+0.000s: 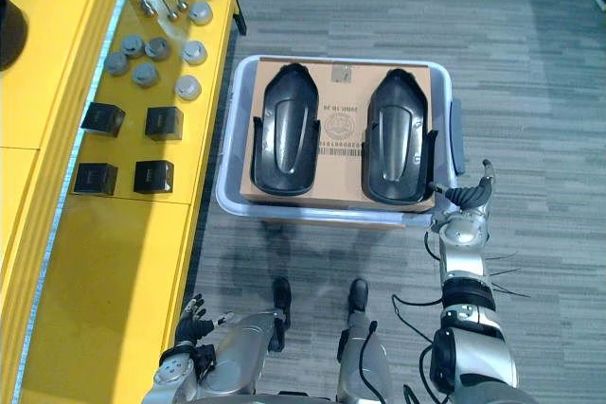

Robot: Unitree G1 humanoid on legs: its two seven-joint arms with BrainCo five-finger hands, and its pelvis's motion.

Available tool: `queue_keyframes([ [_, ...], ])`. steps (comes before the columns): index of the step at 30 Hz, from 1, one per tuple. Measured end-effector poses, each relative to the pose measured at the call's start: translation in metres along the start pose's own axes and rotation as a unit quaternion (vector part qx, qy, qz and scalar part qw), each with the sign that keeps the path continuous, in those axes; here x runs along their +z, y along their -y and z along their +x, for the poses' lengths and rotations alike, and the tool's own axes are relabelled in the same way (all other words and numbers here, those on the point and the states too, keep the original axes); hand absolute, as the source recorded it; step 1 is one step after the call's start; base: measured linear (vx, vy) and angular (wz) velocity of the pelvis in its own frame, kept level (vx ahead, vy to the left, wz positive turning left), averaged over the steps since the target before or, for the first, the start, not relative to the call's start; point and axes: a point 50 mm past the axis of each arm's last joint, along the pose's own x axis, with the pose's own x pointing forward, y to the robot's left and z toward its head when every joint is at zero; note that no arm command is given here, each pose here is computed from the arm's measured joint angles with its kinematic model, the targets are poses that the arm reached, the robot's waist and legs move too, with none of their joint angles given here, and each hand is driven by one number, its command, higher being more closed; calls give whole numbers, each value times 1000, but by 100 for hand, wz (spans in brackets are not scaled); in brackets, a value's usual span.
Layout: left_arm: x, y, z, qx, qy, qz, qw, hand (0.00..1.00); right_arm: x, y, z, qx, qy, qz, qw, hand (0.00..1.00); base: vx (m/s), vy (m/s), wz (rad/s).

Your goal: Walk over and take plastic housings, then place them on the shelf

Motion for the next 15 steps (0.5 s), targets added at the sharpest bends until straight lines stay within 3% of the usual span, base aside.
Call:
queue_keyframes([
  [1,2,1,1,-2,3,0,1000,0,6,-3,3,3,1,3,1000,100,0,0,0],
  [8,9,4,4,-4,14,7,1000,0,38,-19,8,29,38,2,999,100,0,0,0],
  [15,9,4,5,-3,14,6,1000,0,39,-18,9,28,38,8,999,100,2,4,-1],
])
